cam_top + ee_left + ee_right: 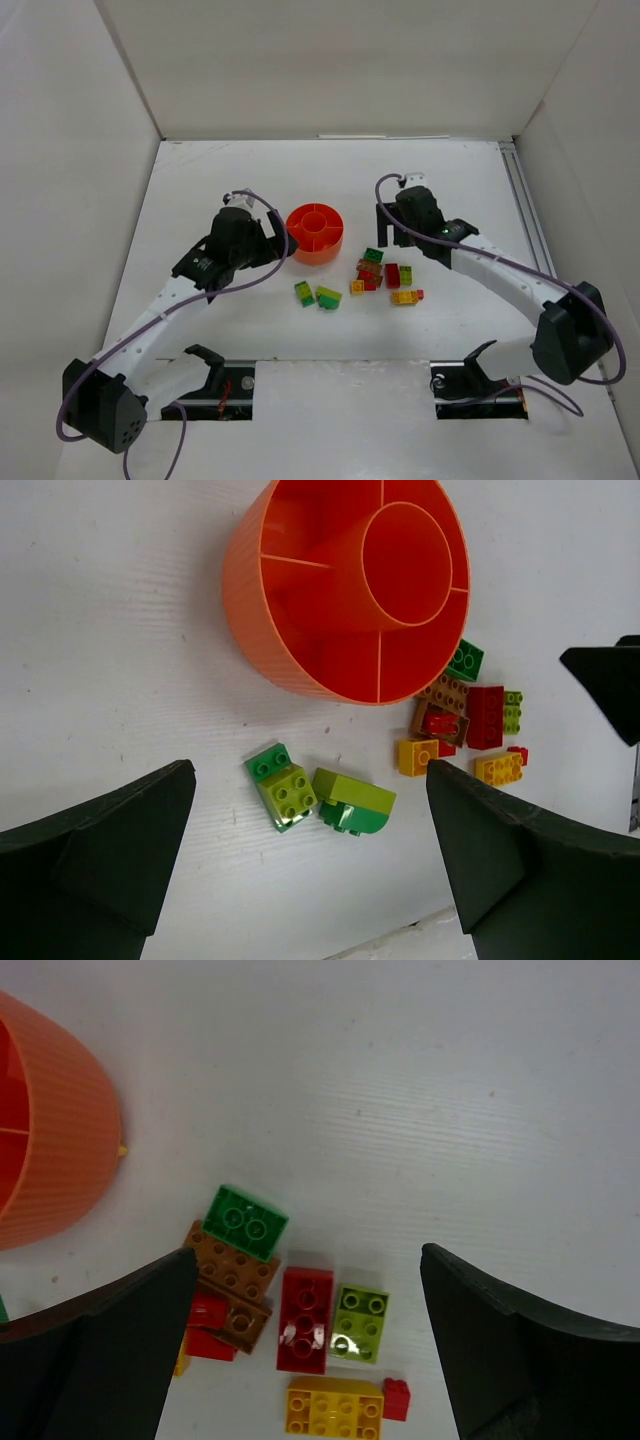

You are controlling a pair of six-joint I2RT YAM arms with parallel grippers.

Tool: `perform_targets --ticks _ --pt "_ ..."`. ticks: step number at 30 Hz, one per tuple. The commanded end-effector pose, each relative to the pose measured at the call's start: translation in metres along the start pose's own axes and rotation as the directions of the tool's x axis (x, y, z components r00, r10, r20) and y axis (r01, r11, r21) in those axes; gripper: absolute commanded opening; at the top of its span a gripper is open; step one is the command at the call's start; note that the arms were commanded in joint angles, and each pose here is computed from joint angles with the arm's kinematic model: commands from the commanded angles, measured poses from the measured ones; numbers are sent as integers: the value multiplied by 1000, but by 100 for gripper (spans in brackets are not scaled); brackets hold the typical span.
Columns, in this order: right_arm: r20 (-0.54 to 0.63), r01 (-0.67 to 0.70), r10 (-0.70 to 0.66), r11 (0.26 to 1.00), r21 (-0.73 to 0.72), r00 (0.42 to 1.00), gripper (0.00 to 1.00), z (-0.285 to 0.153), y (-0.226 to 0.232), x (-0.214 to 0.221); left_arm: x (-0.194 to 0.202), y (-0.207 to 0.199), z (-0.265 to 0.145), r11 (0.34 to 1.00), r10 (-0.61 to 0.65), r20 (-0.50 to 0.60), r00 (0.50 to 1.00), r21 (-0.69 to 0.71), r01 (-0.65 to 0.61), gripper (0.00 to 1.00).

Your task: Sort the legos into containers by color

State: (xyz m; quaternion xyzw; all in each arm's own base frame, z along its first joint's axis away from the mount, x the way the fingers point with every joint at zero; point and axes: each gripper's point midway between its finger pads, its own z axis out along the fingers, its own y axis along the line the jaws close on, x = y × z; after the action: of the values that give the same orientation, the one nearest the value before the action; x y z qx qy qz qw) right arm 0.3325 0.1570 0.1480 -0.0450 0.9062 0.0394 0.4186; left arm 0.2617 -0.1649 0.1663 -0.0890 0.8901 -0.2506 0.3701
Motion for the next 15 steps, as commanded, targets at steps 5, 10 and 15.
perform_targets --ticks 5,10,15 --pt "-16 -99 97 986 -138 995 89 24 59 4 -28 -7 -20 1000 6 111 994 -8 -5 100" --pt "-60 -197 199 980 39 978 82 40 50 21 -30 -10 -24 1000 5 113 994 5 -6 100" --pt "-97 -244 251 966 87 963 82 53 64 34 -28 -11 -27 1000 5 107 994 12 -7 100"
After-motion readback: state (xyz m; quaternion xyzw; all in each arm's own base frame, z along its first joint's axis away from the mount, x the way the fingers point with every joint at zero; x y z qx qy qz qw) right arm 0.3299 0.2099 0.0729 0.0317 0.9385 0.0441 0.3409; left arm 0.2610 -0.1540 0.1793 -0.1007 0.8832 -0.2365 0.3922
